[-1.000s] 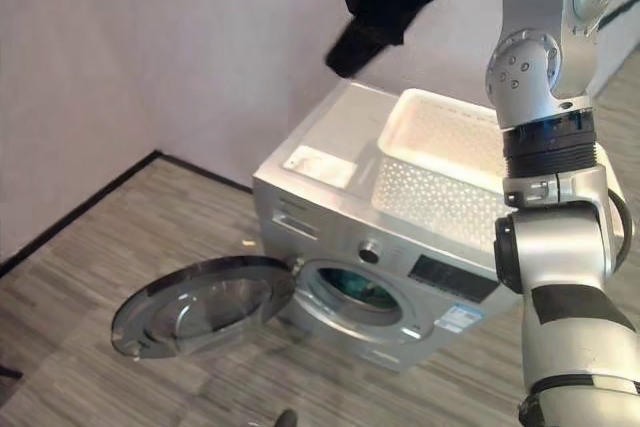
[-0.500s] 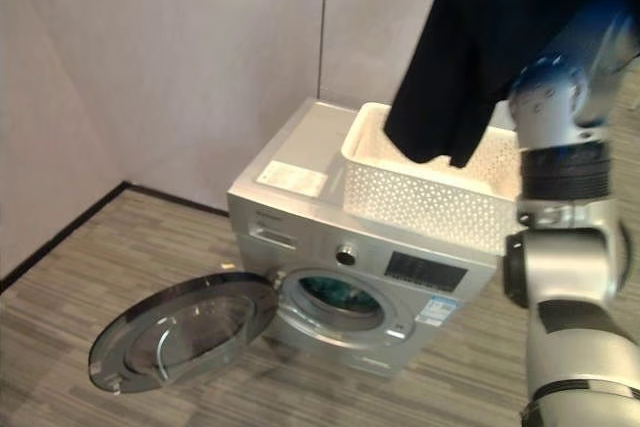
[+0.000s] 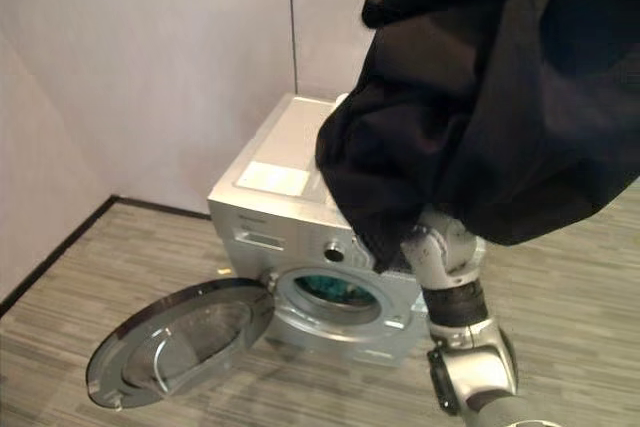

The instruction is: Grab the laundry basket,head to the washer,open it,put in the laundry and shut it.

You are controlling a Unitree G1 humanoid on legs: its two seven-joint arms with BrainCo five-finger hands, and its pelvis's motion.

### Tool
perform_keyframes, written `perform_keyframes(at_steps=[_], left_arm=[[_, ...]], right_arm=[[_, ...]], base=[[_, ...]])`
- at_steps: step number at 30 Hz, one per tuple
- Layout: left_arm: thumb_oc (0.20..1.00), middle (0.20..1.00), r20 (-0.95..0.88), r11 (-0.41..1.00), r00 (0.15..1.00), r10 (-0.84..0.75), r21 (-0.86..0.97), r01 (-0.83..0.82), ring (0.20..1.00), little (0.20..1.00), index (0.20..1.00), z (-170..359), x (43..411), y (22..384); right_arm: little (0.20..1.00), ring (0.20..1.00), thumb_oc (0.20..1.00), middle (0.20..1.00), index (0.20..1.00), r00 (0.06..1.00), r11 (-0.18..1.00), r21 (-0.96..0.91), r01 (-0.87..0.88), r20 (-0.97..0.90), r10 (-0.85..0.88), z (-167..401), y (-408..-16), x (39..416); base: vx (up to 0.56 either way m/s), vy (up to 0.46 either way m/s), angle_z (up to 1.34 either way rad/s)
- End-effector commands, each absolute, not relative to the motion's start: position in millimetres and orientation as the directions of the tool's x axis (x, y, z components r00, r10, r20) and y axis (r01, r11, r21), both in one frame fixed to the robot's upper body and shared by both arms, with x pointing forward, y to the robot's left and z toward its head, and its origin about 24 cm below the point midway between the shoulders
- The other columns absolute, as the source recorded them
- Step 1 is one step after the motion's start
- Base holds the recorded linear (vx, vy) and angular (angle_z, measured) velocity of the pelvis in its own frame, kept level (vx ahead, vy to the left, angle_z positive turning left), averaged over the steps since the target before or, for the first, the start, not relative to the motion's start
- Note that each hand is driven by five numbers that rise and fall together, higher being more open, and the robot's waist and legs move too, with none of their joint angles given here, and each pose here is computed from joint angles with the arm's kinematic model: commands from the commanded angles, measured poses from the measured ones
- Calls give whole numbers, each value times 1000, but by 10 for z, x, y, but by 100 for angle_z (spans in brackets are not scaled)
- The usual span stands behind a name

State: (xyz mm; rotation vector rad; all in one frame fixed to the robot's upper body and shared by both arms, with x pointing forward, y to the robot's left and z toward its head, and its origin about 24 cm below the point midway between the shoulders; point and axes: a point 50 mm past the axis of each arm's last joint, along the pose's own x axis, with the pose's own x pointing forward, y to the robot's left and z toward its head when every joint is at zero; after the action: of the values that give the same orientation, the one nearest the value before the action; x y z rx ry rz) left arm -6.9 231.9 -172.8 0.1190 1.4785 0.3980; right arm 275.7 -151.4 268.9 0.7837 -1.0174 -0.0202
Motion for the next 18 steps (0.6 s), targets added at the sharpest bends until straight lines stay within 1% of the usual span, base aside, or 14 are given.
perform_keyframes(at_steps=[1, 2, 3, 4, 5, 7, 8, 9, 10, 12, 13, 14, 17, 18], left_arm=[[1000, 1000, -929, 900, 20, 370, 353, -254, 1000, 1000, 1000, -1704, -18, 2418], [1000, 1000, -922, 894, 67, 381, 348, -283, 1000, 1000, 1000, -1699, 86, 2434], [1000, 1000, -905, 889, 168, 391, 325, -323, 1000, 1000, 1000, -1678, 282, 2455], [1000, 1000, -881, 888, 251, 400, 306, -343, 1000, 1000, 1000, -1645, 431, 2476], [1000, 1000, -842, 904, 378, 385, 262, -339, 1000, 1000, 1000, -1578, 623, 2464], [1000, 1000, -668, 944, 681, 301, 106, -313, 1000, 1000, 1000, -1159, 1030, 2509], [1000, 1000, -669, 943, 679, 302, 107, -314, 1000, 1000, 1000, -1156, 1022, 2513], [1000, 1000, -456, 972, 863, 220, 23, -236, 1000, 1000, 1000, -535, 1266, 2650], [1000, 1000, -320, 984, 931, 174, 21, -177, 1000, 1000, 1000, -154, 1415, 2696], [1000, 1000, -144, 989, 980, 135, 78, -125, 1000, 1000, 1000, 335, 1561, 2792], [1000, 1000, -144, 989, 980, 135, 78, -125, 1000, 1000, 1000, 335, 1561, 2792], [1000, 1000, 39, 986, 993, 107, 121, -111, 1000, 1000, 1000, 756, 1738, 2800], [1000, 1000, 197, 988, 979, 53, 131, -80, 1000, 1000, 1000, 1069, 1914, 2692], [1000, 1000, 279, 995, 960, -2, 99, -27, 1000, 1000, 1000, 1233, 2018, 2585]], right_arm=[[200, 200, 200, 200, 200, 544, 728, 507, -462, 810, -219, 2692, -1344, 2675], [200, 200, 200, 200, 200, 552, 718, 505, -478, 809, -201, 2668, -1307, 2669], [200, 200, 200, 200, 200, 553, 727, 488, -482, 813, -179, 2662, -1294, 2670], [200, 200, 200, 200, 200, 554, 739, 481, -472, 814, -176, 2667, -1307, 2686], [200, 200, 200, 200, 200, 547, 751, 471, -462, 819, -177, 2693, -1336, 2698], [200, 200, 200, 200, 200, 536, 803, 425, -419, 829, -159, 2749, -1385, 2745], [200, 200, 200, 200, 200, 537, 802, 426, -419, 828, -159, 2746, -1384, 2745], [200, 200, 200, 200, 200, 525, 855, 383, -349, 836, -160, 2841, -1410, 2806], [200, 200, 200, 200, 200, 523, 880, 367, -301, 835, -170, 2901, -1413, 2867], [200, 200, 200, 200, 200, 534, 908, 345, -238, 827, -174, 2999, -1396, 2998], [200, 200, 200, 200, 200, 534, 908, 345, -238, 827, -174, 2999, -1396, 2998], [200, 200, 200, 200, 200, 501, 937, 297, -184, 848, -170, 3194, -1388, 3043], [200, 200, 200, 200, 200, 437, 961, 236, -148, 887, -150, 3538, -1349, 3072], [200, 200, 200, 200, 200, 402, 983, 151, -103, 911, -97, 3765, -1326, 3096]], base=[[-25, -6, -13], [-41, -1, -12], [-44, 7, -6], [-53, 14, -2], [-43, 10, 0], [-35, 10, 1], [0, 0, 0], [0, 0, 0], [0, 0, 0], [0, 0, 0], [7, -26, 4], [12, -26, 4], [24, -22, 19], [17, -15, 28]])
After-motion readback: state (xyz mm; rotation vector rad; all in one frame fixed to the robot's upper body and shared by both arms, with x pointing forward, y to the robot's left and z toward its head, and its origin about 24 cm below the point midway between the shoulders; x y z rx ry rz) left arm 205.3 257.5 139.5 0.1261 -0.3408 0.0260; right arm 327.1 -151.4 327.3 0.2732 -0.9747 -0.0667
